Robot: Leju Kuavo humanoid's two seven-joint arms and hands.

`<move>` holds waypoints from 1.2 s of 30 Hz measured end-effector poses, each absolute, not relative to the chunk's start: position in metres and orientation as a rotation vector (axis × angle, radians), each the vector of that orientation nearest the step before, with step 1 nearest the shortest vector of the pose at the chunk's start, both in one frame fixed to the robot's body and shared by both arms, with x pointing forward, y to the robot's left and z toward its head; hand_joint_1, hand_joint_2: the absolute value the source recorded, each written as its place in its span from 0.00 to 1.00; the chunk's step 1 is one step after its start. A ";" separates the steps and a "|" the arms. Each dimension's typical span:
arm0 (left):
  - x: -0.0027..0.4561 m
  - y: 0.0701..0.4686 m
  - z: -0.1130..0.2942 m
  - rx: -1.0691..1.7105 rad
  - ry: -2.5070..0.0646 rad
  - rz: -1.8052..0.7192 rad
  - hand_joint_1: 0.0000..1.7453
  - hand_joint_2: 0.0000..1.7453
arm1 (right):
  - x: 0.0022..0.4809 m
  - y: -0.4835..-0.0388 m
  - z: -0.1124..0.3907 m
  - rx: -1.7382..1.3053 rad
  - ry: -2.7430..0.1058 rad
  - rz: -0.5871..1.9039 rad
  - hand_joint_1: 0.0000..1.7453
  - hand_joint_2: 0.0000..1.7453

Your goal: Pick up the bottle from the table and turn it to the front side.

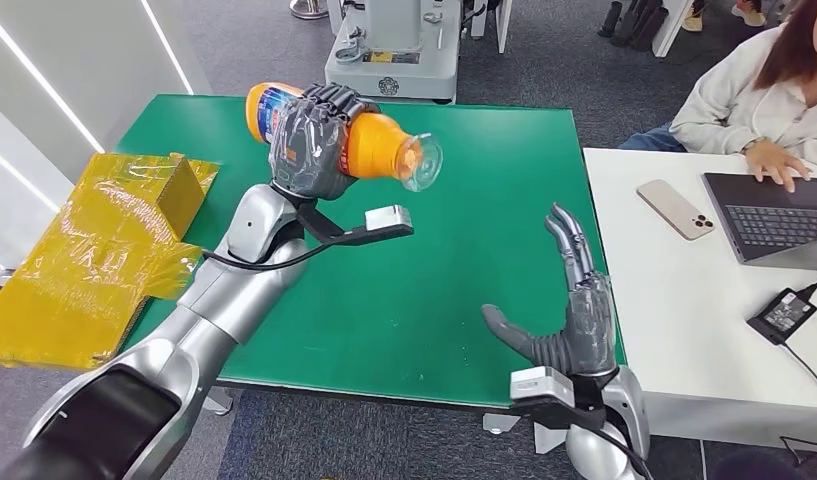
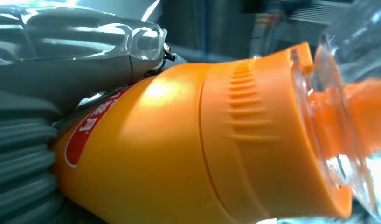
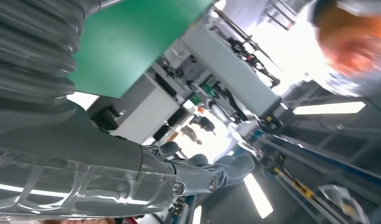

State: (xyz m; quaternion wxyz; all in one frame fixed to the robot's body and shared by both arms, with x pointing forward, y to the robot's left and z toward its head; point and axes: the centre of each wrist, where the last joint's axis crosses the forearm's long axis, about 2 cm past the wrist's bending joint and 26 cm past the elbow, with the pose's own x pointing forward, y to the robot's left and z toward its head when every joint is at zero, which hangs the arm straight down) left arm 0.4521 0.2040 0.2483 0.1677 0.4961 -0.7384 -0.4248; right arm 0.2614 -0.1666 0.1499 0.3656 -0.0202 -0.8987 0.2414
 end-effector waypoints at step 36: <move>0.414 0.488 0.188 1.642 -1.117 -1.545 0.99 1.00 | 0.243 -0.198 0.155 0.013 -2.431 0.544 0.00 1.00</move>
